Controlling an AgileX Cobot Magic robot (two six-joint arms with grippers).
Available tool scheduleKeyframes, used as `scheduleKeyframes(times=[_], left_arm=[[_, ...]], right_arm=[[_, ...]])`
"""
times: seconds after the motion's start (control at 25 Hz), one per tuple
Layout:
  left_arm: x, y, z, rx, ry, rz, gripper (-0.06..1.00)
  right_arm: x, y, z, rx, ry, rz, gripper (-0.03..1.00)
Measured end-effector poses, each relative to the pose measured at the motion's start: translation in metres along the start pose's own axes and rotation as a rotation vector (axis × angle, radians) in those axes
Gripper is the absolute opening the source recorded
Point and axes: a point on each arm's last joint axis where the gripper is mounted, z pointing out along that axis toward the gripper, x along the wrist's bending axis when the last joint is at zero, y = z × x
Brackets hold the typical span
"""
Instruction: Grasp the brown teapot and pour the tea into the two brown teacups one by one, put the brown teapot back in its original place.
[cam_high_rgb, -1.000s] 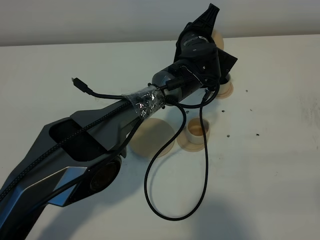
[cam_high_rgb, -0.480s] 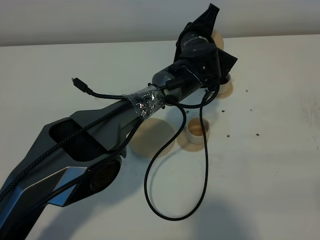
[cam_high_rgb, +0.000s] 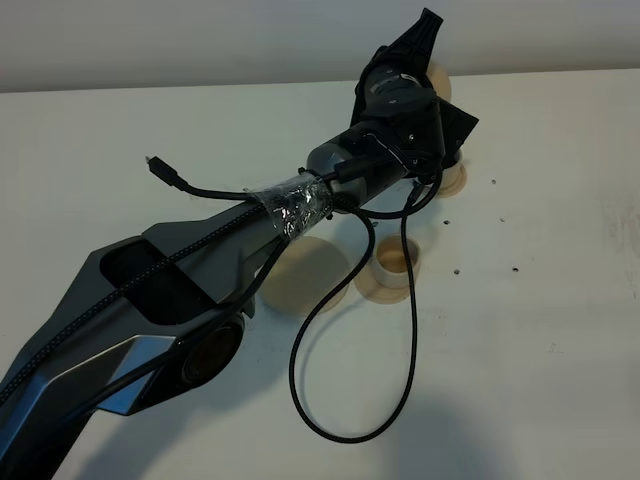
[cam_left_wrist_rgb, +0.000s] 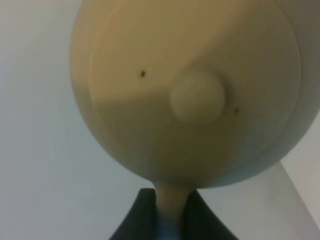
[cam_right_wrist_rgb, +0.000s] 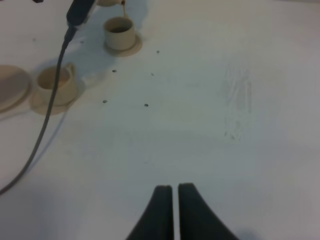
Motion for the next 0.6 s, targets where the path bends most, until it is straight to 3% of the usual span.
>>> scheduleKeyframes(times=[0.6], left_arm=[[-0.0013, 0.0006, -0.0003, -0.002, -0.015, -0.011, 0.08]], right_arm=[[0.0000, 0.0000, 0.0000, 0.000, 0.000, 0.000, 0.03]])
